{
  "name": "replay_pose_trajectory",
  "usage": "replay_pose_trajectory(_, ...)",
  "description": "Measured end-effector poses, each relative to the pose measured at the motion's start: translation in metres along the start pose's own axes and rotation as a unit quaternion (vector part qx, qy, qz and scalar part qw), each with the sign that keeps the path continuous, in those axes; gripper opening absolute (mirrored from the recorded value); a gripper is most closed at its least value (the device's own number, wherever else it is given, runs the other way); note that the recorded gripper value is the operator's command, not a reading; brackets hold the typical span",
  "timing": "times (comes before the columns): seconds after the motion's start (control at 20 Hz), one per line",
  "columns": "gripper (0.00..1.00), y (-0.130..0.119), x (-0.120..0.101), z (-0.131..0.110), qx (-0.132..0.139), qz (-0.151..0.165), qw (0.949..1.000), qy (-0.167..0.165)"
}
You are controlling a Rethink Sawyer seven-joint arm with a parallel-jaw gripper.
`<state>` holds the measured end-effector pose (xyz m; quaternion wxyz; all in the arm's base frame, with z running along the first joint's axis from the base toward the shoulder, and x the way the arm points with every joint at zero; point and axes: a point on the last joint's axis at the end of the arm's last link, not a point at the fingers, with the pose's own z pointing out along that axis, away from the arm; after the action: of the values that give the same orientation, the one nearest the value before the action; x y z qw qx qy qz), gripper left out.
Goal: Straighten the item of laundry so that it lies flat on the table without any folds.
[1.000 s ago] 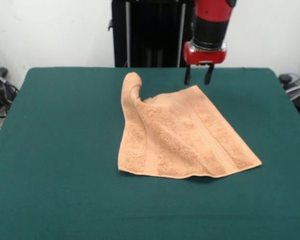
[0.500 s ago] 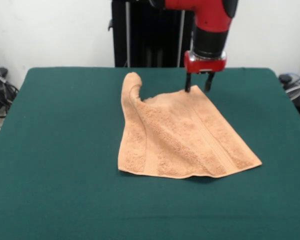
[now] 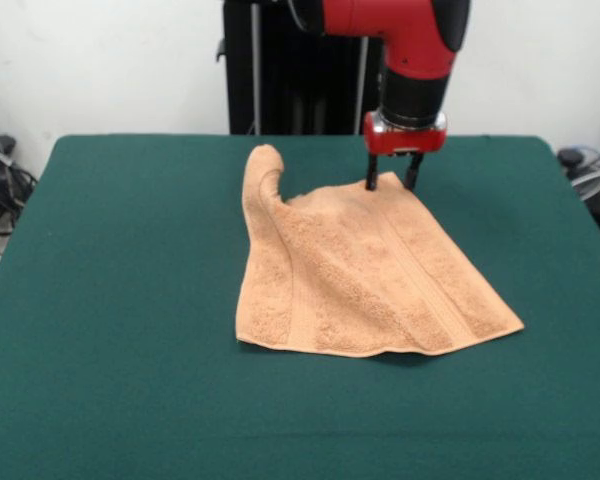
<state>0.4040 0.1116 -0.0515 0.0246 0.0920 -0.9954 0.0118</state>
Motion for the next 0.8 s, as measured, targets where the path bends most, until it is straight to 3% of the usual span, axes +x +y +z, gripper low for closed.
replay_pose_trajectory(0.8,1.00,0.0035,-0.0006,0.0010,0.009,-0.011,0.9999,0.000)
